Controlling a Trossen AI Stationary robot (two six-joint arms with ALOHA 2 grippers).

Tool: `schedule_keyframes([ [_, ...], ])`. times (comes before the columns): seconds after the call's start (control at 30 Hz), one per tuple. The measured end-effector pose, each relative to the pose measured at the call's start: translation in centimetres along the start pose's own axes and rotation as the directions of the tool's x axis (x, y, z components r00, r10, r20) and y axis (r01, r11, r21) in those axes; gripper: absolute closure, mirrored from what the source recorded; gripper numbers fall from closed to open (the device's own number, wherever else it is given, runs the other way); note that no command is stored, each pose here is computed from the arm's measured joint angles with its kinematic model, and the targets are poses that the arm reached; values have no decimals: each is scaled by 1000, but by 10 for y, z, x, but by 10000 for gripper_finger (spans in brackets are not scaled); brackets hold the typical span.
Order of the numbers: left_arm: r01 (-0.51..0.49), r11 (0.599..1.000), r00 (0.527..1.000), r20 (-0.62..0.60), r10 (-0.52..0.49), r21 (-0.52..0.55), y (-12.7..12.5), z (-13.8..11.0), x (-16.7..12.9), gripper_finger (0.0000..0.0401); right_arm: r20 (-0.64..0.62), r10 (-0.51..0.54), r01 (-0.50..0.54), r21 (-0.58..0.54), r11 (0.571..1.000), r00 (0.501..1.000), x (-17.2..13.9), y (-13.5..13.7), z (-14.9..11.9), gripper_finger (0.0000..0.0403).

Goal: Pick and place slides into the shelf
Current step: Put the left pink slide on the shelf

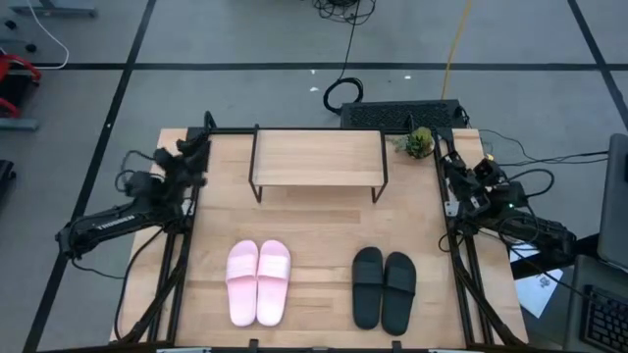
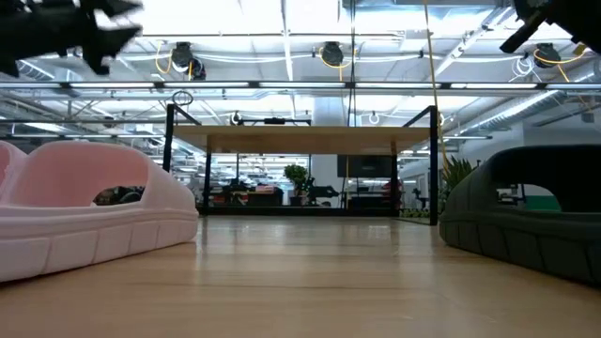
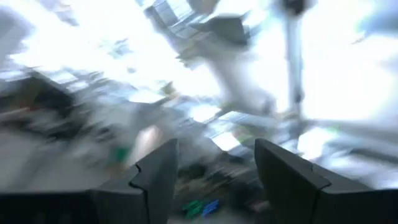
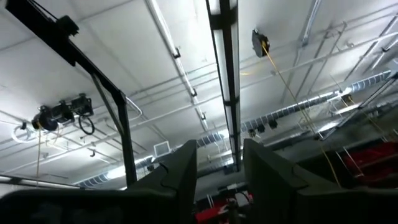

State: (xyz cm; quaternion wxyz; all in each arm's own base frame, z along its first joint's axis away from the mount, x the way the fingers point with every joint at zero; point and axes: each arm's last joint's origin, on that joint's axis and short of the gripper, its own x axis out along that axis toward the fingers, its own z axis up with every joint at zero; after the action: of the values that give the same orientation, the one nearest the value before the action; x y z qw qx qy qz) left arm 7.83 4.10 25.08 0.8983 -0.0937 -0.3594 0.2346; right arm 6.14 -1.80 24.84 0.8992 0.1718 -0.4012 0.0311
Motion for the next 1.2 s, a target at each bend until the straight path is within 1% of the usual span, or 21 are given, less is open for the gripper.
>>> schedule_keyframes([
  [0.07,103,994,993,55,-100,-48,-5,7,0,187,21,15,-15,-20,1000,1000,1,2,3,282],
  [0.13,153,984,986,78,-146,-93,-7,10,-1,187,31,23,-22,-27,999,999,2,2,4,282],
  [0.2,176,975,983,77,-167,-138,-9,10,-1,187,41,30,-29,-29,999,999,3,3,5,282],
  [0.37,159,970,986,75,-147,-184,-9,9,-1,187,61,47,-45,-34,998,997,4,4,7,282],
  [0.57,152,951,988,73,-137,-269,-8,9,-1,187,69,49,-47,-35,998,996,4,4,7,282],
  [0.77,156,916,988,74,-138,-371,-8,9,-1,187,70,48,-45,-43,998,996,4,4,7,282],
  [0.87,163,888,986,83,-141,-431,-9,10,-1,187,89,60,-52,-83,995,994,3,6,9,282],
  [0.9,177,885,984,105,-146,-431,-9,12,-1,187,105,71,-61,-99,993,992,3,7,11,282],
  [0.97,228,892,970,165,-176,-390,-13,23,0,187,140,99,-79,-141,987,985,6,12,19,282],
  [1.0,264,899,958,200,-204,-350,-17,32,3,187,156,122,-94,-175,980,980,9,16,26,282],
  [1.07,339,909,925,261,-275,-242,-28,60,10,187,173,193,-144,-260,955,966,18,30,45,282],
  [1.1,360,912,913,275,-302,-195,-34,77,15,187,170,232,-173,-303,937,958,25,38,58,282],
  [1.13,364,917,911,267,-315,-161,-41,94,20,187,152,267,-203,-340,918,952,32,46,70,282],
  [1.17,349,927,920,236,-312,-137,-47,112,26,187,129,290,-226,-369,901,948,41,54,82,282],
  [1.2,316,941,941,170,-294,-121,-53,130,31,187,101,310,-249,-391,886,945,50,63,96,282],
])
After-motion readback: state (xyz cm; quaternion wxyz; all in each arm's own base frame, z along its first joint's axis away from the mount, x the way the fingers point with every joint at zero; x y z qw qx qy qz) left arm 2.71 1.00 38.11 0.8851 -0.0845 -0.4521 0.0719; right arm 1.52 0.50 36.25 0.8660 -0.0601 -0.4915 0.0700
